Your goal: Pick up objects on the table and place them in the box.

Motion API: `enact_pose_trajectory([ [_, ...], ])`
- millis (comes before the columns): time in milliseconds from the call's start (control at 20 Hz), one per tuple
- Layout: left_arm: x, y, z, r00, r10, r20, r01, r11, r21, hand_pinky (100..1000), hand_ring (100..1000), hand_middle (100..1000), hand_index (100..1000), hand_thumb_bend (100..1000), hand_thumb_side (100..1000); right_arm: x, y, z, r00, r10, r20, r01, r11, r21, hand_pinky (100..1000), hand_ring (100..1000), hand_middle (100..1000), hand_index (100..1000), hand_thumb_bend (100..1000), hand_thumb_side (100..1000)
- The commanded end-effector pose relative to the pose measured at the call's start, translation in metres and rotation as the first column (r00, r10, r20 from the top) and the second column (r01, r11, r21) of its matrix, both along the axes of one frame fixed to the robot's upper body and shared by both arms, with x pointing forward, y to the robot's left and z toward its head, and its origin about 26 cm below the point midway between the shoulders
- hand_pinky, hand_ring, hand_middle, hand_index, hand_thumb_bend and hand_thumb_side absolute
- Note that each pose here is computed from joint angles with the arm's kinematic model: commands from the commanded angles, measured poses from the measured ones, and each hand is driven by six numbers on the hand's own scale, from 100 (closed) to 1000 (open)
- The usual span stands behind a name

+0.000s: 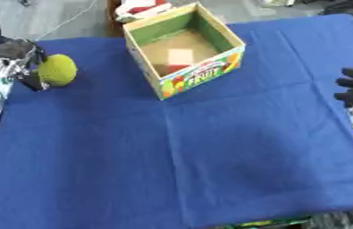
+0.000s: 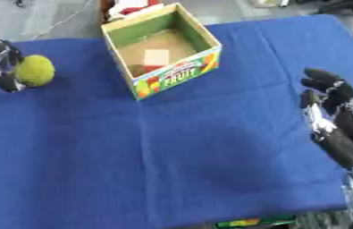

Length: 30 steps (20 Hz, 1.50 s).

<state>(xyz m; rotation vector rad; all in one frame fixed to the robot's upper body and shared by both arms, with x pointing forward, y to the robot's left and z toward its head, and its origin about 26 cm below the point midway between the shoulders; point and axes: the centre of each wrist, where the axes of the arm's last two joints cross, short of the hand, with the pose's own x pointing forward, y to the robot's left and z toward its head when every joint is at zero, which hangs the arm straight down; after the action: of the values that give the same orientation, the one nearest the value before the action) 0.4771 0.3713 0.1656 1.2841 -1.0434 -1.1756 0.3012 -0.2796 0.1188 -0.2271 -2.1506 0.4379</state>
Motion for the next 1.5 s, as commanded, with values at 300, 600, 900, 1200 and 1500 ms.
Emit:
enact_pose_trajectory([
  [300,0.001,0.000,0.004,0.994,0.004,0.111,-0.005,1.000,0.004,590,499,490,620,276,100,0.000,-0.004,0.005,1.000,-0.008,0.016,0.008,1.000,-0.010,762,854,847,842,100,548],
  [600,0.002,-0.006,0.018,0.983,-0.045,0.178,0.054,0.997,-0.048,544,477,454,568,176,100,0.000,-0.004,0.005,1.000,-0.008,0.015,0.009,1.000,-0.010,763,854,847,842,100,548],
  [900,-0.001,-0.024,0.060,0.944,-0.145,0.295,0.172,0.983,-0.065,531,474,444,559,182,100,0.000,-0.004,0.005,1.000,-0.009,0.015,0.009,1.000,-0.010,763,854,847,842,100,548],
  [1200,0.001,-0.063,0.086,0.901,-0.244,0.360,0.290,0.954,-0.079,523,478,445,562,177,100,0.000,-0.004,0.004,1.000,-0.003,0.011,0.003,1.000,-0.011,763,854,847,842,100,548],
  [1500,0.010,-0.115,0.080,0.869,-0.348,0.353,0.403,0.910,-0.094,513,493,460,578,190,100,0.001,-0.001,0.003,1.000,0.009,0.008,-0.009,1.000,-0.010,763,854,847,842,100,548],
])
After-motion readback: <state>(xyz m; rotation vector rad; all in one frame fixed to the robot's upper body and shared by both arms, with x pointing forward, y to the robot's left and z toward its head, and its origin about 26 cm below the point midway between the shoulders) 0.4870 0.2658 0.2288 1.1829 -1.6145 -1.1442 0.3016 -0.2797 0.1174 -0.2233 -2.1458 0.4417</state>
